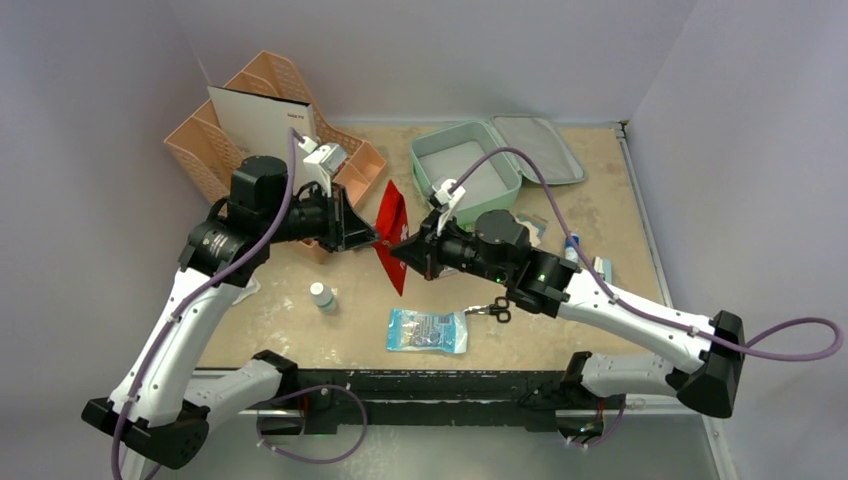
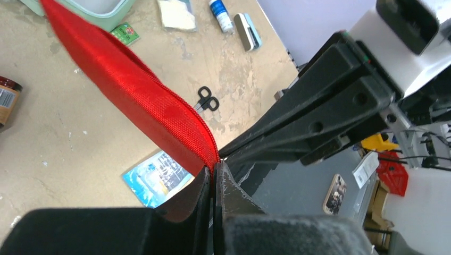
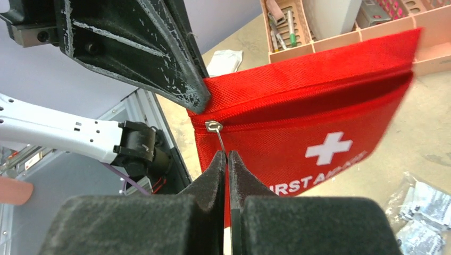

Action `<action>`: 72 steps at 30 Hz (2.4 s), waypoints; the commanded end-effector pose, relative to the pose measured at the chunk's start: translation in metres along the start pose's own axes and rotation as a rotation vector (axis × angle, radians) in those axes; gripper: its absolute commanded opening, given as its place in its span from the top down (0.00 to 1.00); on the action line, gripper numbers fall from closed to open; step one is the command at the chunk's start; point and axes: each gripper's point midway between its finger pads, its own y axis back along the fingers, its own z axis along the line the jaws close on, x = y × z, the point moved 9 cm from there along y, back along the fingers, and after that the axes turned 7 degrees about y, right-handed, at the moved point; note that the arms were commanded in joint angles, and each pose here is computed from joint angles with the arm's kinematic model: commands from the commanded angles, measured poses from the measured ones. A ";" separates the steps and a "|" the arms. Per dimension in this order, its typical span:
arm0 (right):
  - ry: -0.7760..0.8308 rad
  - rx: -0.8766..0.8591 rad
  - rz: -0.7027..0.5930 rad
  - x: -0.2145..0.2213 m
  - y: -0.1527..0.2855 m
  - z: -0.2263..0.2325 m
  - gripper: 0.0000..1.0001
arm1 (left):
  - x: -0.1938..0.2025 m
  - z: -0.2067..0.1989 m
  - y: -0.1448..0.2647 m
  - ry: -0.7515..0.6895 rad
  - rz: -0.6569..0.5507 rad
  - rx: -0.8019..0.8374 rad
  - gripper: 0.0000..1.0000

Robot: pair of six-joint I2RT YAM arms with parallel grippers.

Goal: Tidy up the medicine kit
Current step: Zip the medicine pouch.

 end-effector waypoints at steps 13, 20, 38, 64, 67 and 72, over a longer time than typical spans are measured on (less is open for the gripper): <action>0.029 -0.026 0.057 0.007 0.016 -0.015 1.00 | 0.003 -0.015 0.011 -0.145 0.092 0.167 1.00; 0.034 0.057 0.016 0.003 0.011 -0.023 1.00 | 0.003 -0.020 0.009 -0.131 0.132 0.243 1.00; 0.089 0.048 0.001 0.014 0.009 -0.041 1.00 | -0.001 -0.015 0.005 -0.152 0.149 0.205 1.00; -0.111 0.476 0.048 0.029 0.029 -0.136 1.00 | 0.021 -0.014 0.017 -0.200 0.245 0.273 1.00; -0.123 0.440 0.045 0.028 0.026 -0.140 1.00 | 0.020 -0.015 0.015 -0.181 0.242 0.306 1.00; -0.066 0.224 0.074 0.017 0.026 -0.123 1.00 | 0.018 -0.013 0.010 -0.195 0.225 0.307 1.00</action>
